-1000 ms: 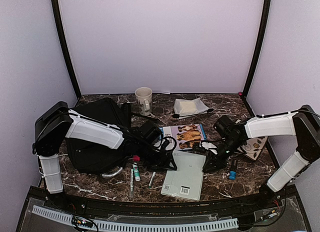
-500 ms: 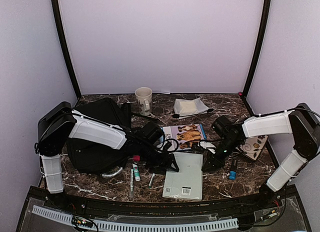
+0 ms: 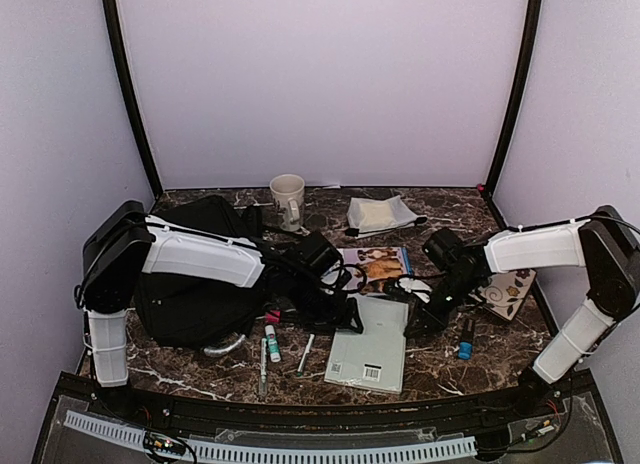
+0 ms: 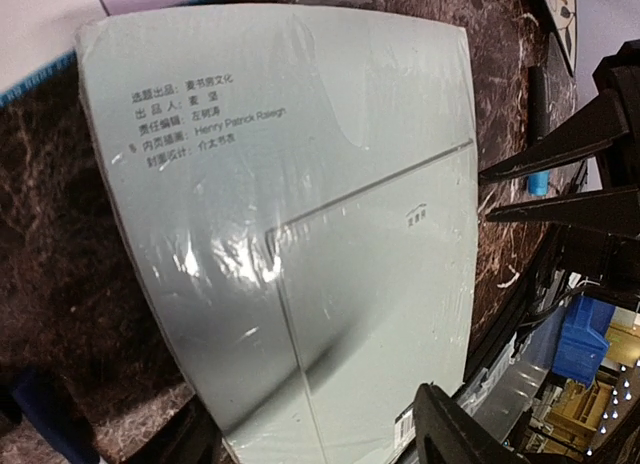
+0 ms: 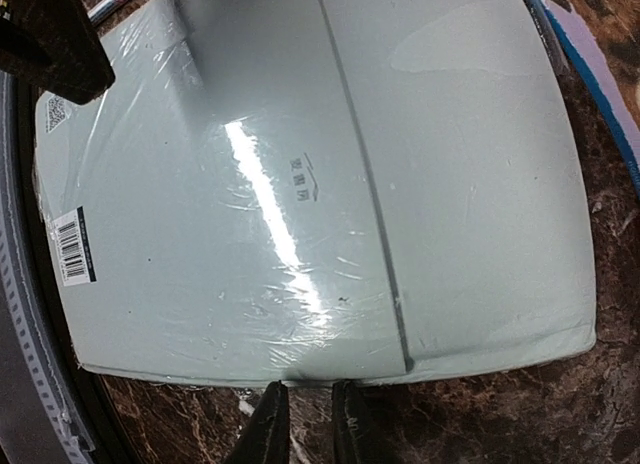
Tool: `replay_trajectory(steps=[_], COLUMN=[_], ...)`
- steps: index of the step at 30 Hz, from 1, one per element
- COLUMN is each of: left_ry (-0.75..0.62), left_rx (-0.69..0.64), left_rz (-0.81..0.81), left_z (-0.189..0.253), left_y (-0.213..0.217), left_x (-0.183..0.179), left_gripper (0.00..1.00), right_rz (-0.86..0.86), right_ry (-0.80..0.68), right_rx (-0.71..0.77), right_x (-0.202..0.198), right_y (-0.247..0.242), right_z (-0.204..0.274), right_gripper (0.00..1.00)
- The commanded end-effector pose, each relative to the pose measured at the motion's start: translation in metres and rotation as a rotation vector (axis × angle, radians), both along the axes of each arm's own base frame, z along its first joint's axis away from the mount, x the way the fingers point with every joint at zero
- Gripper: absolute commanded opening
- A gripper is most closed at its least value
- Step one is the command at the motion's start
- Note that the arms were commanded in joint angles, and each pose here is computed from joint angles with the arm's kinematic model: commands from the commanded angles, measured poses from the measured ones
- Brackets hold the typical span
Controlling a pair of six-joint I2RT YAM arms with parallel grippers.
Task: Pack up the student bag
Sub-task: Move the book to the center of the board.
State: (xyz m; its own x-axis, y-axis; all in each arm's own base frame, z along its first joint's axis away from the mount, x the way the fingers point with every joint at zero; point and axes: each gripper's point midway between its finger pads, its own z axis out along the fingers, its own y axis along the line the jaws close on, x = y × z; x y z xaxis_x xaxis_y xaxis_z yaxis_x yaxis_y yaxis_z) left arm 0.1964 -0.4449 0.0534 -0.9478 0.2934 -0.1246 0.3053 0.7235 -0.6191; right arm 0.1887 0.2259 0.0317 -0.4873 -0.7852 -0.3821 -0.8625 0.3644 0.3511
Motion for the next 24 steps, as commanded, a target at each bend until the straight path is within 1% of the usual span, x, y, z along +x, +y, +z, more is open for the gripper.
replay_trajectory(steps=[1, 4, 7, 11, 15, 19, 24], left_ry=[-0.201, -0.196, -0.210, -0.239, -0.180, -0.147, -0.098], left_rx=[-0.266, -0.285, -0.274, -0.219, -0.142, -0.108, -0.073], left_rz=[-0.059, -0.065, -0.057, -0.030, 0.012, 0.044, 0.058], left_z=[0.089, 0.097, 0.096, 0.075, 0.041, 0.024, 0.012], left_y=[-0.055, -0.059, -0.058, -0.053, -0.041, -0.030, -0.019], left_x=[0.024, 0.024, 0.026, 0.038, 0.047, 0.047, 0.039], left_gripper=[0.67, 0.67, 0.66, 0.67, 0.68, 0.67, 0.70], right_rz=[-0.051, -0.067, -0.084, -0.114, -0.155, -0.207, -0.217], right_ry=[-0.129, -0.136, -0.149, -0.209, -0.250, -0.332, -0.347], right_rx=[-0.057, -0.060, -0.064, -0.095, -0.182, -0.276, -0.280], right_x=[0.031, 0.035, 0.040, 0.056, 0.070, 0.086, 0.088], right_y=[-0.002, -0.004, -0.007, -0.009, -0.021, -0.039, -0.042], right_z=[-0.011, -0.011, -0.010, -0.009, -0.020, -0.025, -0.024], right_gripper=[0.17, 0.17, 0.18, 0.18, 0.18, 0.18, 0.18])
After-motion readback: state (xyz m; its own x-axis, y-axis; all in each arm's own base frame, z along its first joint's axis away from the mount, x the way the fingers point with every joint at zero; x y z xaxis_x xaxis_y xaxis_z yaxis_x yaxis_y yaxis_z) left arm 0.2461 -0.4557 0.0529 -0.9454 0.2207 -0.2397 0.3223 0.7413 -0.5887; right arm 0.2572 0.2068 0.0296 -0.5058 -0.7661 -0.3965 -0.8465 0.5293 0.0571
